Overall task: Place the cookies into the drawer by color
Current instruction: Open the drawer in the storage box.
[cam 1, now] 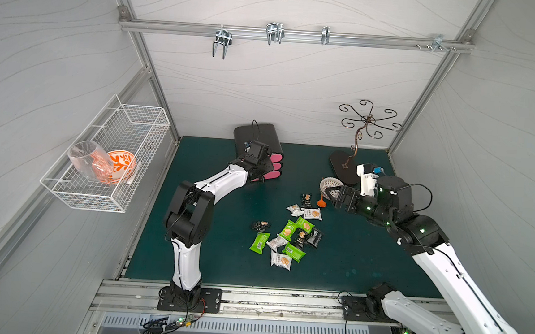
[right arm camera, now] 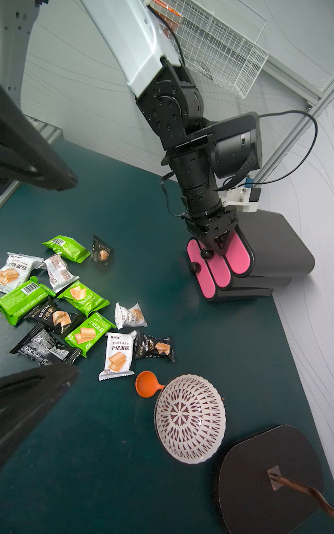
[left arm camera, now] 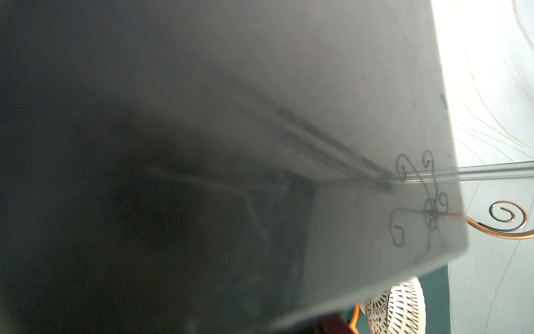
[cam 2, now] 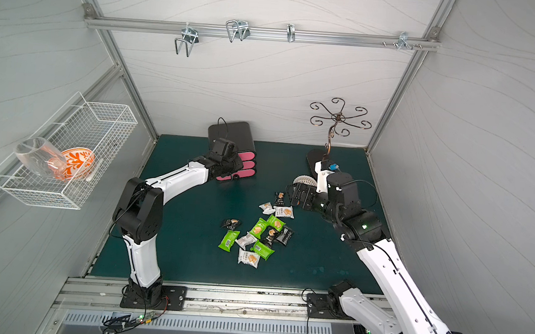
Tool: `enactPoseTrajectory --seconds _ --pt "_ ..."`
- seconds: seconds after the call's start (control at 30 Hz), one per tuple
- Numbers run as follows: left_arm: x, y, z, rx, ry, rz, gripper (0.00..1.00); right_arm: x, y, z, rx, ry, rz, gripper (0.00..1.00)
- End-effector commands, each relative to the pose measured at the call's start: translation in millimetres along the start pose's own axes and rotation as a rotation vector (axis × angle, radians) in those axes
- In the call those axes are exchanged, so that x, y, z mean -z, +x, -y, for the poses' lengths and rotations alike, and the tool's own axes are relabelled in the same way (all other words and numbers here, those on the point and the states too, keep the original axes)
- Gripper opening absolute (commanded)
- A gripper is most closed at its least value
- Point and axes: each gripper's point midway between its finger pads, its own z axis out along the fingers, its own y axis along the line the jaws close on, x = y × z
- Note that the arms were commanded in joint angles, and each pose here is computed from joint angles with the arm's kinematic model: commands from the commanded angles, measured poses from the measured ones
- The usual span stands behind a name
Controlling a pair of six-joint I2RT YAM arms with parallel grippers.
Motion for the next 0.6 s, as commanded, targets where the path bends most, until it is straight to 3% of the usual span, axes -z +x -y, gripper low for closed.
enactPoseTrajectory --seconds 0.0,0.17,0.27,0.57 --pt "6.2 -23.4 19.0 0.022 0.054 0.053 0.41 -0.9 5.0 1.0 -0.009 -0.006 -0.02 0.98" --pt "19.2 -32.9 22.5 0.017 0.064 0.095 0.57 0.0 7.8 0.7 -0.023 -0.013 -0.022 0.98" --pt "25.9 -40.7 25.1 0.017 0.074 0.123 0.61 1.5 8.4 1.4 -0.022 -0.012 -0.019 0.98" --pt "30.0 -50.7 19.2 0.03 0.075 0.143 0.38 0.9 10.3 1.5 -0.02 -0.014 -0.026 0.98"
